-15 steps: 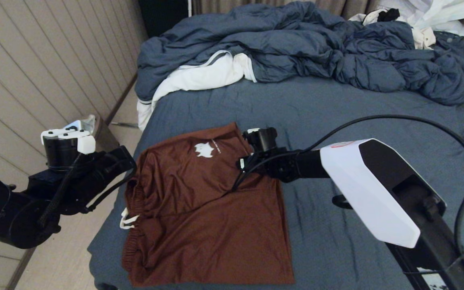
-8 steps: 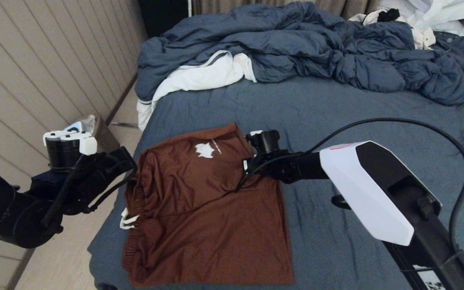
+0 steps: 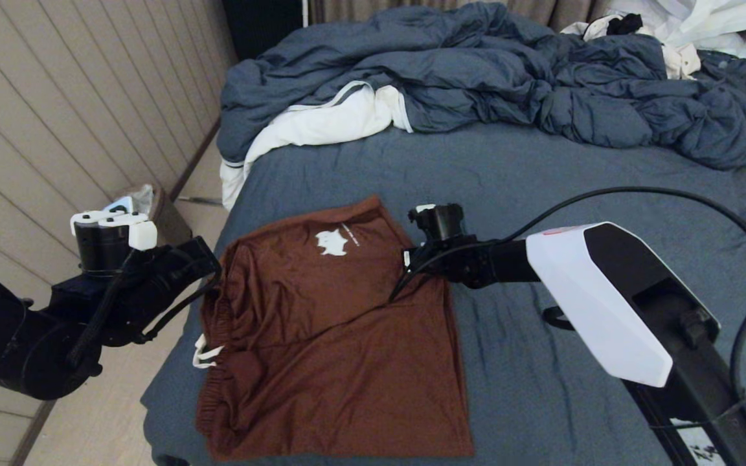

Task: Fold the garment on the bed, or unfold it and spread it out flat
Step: Unford the brown shorts

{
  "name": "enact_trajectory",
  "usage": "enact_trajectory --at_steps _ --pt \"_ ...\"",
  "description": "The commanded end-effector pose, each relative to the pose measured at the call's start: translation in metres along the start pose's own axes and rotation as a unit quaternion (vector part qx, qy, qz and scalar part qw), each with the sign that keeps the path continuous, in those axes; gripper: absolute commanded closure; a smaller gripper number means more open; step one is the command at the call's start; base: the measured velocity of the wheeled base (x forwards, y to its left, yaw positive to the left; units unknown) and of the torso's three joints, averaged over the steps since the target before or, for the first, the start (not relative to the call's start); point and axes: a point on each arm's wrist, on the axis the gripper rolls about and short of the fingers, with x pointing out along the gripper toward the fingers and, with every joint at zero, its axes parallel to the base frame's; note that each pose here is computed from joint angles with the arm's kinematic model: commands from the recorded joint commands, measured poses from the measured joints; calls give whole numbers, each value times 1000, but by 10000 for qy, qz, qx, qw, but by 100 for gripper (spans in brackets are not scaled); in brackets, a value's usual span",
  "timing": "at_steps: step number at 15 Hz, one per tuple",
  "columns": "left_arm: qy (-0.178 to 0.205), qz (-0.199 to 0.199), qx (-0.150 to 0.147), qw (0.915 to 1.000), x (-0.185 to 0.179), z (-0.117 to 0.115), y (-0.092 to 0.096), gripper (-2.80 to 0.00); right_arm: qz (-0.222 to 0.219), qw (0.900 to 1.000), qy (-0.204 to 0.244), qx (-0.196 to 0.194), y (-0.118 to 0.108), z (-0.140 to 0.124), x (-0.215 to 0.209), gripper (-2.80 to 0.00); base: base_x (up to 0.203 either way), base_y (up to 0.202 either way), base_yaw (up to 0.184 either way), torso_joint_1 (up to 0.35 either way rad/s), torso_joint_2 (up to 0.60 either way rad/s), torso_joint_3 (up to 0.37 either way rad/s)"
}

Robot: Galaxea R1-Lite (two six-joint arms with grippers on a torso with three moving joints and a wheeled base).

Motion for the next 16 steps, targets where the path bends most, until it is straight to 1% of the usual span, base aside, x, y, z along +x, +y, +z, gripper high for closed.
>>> enact_trajectory --at_steps 1,5,12,13,16 --pt "-20 -4 -23 10000 0 0 0 0 -143 9998 -54 84 -16 6 0 0 0 0 0 0 0 0" --pt "6 10 -7 10000 2 -2 0 0 -290 9994 -93 165 -33 12 -1 0 0 0 0 0 0 0" --pt "-26 -8 -17 10000 2 -2 0 0 -279 9995 -29 128 -28 15 -7 0 0 0 0 0 0 0" --pt "-33 -12 -19 10000 2 -1 0 0 -397 9991 -33 117 -28 15 -8 -280 0 0 0 0 0 0" --pt "-31 -11 -19 10000 2 -2 0 0 -406 9991 -93 102 -27 17 -8 -280 0 0 0 0 0 0"
